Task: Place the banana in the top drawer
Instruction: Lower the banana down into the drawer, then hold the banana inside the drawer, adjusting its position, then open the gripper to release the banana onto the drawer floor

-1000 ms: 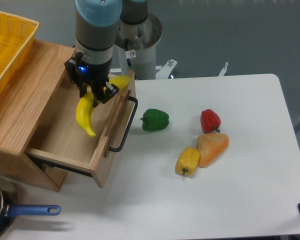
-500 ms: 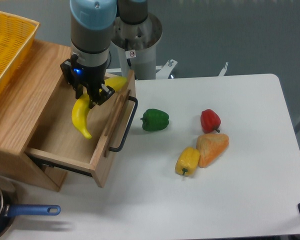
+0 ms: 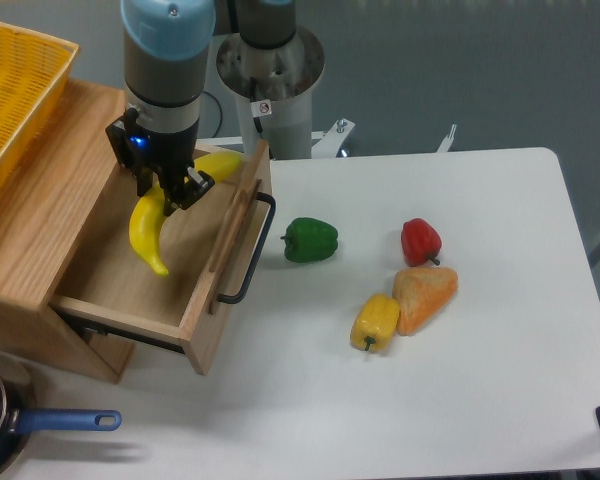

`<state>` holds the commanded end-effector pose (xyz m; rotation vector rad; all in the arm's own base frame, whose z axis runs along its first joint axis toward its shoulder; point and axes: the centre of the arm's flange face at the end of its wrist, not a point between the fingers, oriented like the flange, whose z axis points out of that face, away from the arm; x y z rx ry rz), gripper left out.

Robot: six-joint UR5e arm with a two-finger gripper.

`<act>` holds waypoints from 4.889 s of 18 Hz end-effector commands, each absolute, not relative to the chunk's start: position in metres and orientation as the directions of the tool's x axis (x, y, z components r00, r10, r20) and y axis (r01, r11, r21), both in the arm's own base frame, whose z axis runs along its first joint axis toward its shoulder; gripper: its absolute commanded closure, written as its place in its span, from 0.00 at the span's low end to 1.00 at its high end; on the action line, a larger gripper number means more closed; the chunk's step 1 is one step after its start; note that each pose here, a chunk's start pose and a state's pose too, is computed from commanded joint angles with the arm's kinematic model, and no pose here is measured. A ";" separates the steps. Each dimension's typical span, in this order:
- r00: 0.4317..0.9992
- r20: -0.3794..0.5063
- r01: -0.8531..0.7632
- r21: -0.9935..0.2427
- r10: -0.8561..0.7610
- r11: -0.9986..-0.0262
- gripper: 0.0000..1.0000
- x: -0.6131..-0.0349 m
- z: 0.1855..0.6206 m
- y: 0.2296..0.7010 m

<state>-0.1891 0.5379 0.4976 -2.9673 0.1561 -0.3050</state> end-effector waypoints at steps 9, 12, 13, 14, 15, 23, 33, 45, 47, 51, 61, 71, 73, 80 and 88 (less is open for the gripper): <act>0.972 0.199 -0.095 -0.154 -0.125 -0.983 0.63 -0.184 0.486 0.549; 0.973 0.196 -0.091 -0.159 -0.122 -0.983 0.62 -0.185 0.481 0.554; 0.973 0.193 -0.093 -0.160 -0.123 -0.983 0.62 -0.185 0.480 0.555; 0.973 0.194 -0.094 -0.159 -0.125 -0.983 0.62 -0.184 0.478 0.557; 0.973 0.196 -0.095 -0.157 -0.126 -0.983 0.62 -0.184 0.477 0.558; 0.973 0.195 -0.096 -0.154 -0.125 -0.983 0.61 -0.185 0.475 0.559; 0.971 0.201 -0.101 -0.146 -0.129 -0.984 0.58 -0.186 0.469 0.561; 0.969 0.207 -0.107 -0.138 -0.135 -0.985 0.56 -0.187 0.461 0.563; 0.968 0.211 -0.107 -0.134 -0.134 -0.985 0.56 -0.188 0.458 0.564; 0.968 0.210 -0.107 -0.135 -0.134 -0.985 0.56 -0.188 0.459 0.564; 0.968 0.211 -0.107 -0.134 -0.134 -0.985 0.55 -0.189 0.455 0.566; 0.967 0.216 -0.111 -0.126 -0.136 -0.986 0.55 -0.188 0.449 0.568; 0.967 0.214 -0.114 -0.128 -0.140 -0.985 0.55 -0.188 0.449 0.569; 0.969 0.204 -0.112 -0.135 -0.139 -0.984 0.54 -0.189 0.449 0.569; 0.969 0.202 -0.116 -0.138 -0.142 -0.984 0.42 -0.188 0.449 0.570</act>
